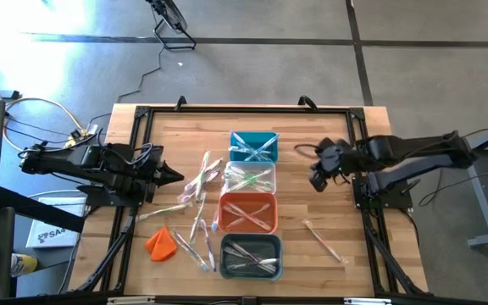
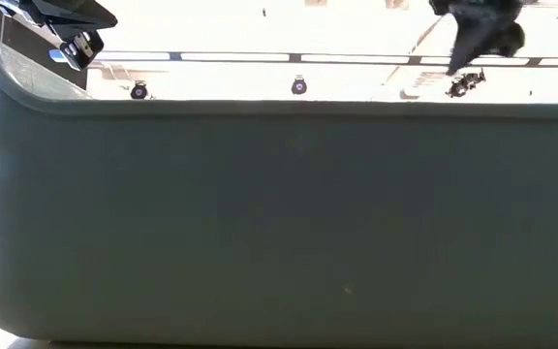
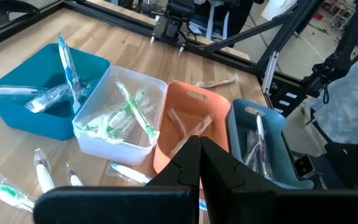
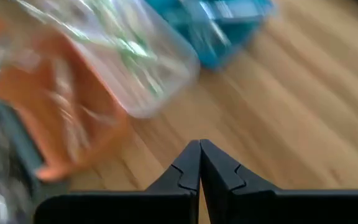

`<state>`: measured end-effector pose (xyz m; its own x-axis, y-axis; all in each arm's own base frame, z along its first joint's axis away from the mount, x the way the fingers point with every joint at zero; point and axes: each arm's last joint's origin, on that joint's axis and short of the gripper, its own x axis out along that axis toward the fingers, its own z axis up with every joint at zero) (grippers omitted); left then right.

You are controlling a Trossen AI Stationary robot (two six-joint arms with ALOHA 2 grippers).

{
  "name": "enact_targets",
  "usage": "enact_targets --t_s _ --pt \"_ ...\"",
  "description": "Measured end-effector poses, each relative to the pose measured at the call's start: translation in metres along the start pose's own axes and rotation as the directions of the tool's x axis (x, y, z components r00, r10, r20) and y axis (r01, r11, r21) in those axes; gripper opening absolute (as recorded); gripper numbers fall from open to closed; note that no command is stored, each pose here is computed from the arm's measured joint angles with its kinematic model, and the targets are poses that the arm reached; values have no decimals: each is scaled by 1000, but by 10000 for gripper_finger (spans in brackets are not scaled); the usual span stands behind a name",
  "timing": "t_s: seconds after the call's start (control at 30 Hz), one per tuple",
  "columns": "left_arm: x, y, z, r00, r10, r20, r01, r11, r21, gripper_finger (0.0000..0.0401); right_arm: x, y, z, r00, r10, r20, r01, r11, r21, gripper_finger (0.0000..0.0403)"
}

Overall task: Pick & Place Toothbrushes
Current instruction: Put the orange toothbrush into the orange bin

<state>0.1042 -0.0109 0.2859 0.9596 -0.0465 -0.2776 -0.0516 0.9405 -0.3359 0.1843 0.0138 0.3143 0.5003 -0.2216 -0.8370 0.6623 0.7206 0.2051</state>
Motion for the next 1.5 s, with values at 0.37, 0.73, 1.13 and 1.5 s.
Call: enact_targets --t_s 0.37,0.73,1.13,1.5 --pt "0 1 0 999 32 13 -32 999 2 0 3 17 -38 947 -62 -316 121 978 170 2" --pt "0 1 1 999 40 16 -40 999 3 0 10 36 -58 921 -80 -380 101 994 33 2" --pt "0 1 1 999 42 14 -42 999 3 0 43 55 -82 814 -194 -547 214 976 -29 111" --pt "0 1 0 999 42 13 -42 999 3 0 65 89 -112 834 -148 -532 139 989 -57 161"
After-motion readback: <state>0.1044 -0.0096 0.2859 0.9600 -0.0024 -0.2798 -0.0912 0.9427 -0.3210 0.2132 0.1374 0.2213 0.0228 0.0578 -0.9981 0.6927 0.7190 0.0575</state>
